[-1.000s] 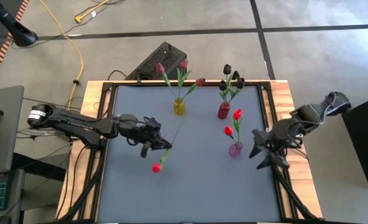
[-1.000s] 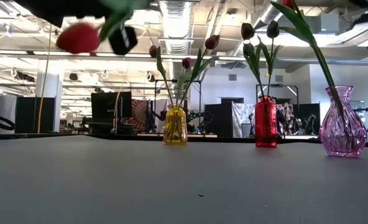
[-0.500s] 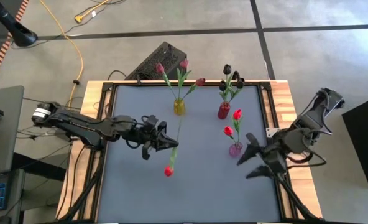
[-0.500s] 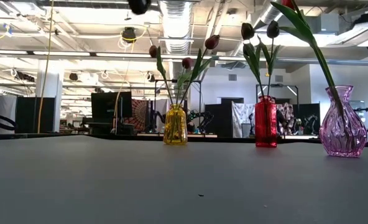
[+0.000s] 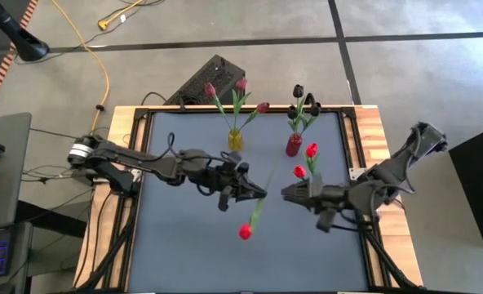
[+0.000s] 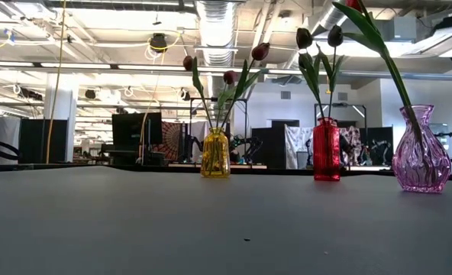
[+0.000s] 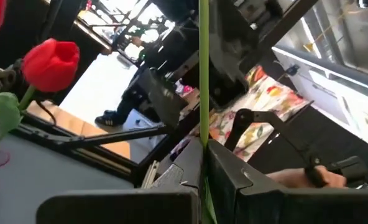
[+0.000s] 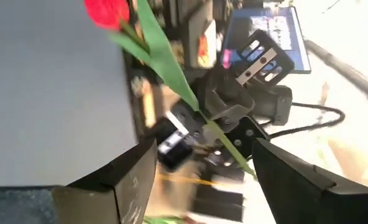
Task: Sort flowers into vase by color
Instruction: Put the red flower into the purple vase
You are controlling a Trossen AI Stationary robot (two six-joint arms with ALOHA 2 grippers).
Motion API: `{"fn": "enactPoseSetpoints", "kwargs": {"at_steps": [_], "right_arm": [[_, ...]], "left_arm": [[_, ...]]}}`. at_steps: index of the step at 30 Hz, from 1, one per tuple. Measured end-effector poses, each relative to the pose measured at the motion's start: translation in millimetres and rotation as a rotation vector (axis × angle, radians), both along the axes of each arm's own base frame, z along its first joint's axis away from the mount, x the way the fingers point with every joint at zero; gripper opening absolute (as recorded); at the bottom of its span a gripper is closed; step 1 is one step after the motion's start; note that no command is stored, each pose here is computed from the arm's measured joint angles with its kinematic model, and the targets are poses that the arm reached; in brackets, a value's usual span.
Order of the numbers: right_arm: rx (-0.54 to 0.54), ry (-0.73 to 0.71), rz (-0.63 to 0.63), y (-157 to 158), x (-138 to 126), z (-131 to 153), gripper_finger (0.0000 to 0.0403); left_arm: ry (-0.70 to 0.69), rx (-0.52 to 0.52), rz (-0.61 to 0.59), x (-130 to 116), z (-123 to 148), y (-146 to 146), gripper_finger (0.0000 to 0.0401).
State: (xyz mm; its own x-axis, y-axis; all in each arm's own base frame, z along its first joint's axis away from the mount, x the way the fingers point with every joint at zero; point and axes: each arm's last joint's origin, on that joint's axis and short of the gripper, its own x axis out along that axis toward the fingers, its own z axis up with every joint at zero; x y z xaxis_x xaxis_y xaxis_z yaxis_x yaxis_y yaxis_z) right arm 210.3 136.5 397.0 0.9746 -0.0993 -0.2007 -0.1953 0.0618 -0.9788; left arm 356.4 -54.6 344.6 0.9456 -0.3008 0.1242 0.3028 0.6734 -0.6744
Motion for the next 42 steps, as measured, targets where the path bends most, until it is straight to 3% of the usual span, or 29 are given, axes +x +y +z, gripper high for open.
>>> {"fn": "enactPoseSetpoints", "kwargs": {"at_steps": [11, 19, 28, 42], "right_arm": [[-0.379, -0.026, -0.08, 14, 34, -8, 0.0291], [-0.542, 0.051, -0.184, 5, 55, -21, 0.0287], [-0.555, 0.069, -0.211, 1, 59, -24, 0.0247], [-0.559, 0.1, -0.207, 0, 59, -28, 0.0074]], "left_arm": [[0.042, 0.013, 0.028, 4, 7, 1, 0.0], [0.102, 0.017, 0.039, 4, 1, 3, 0.0], [0.137, 0.028, 0.049, 4, -2, 6, 0.0], [0.134, 0.017, 0.073, 5, -2, 10, 0.0003]]}}
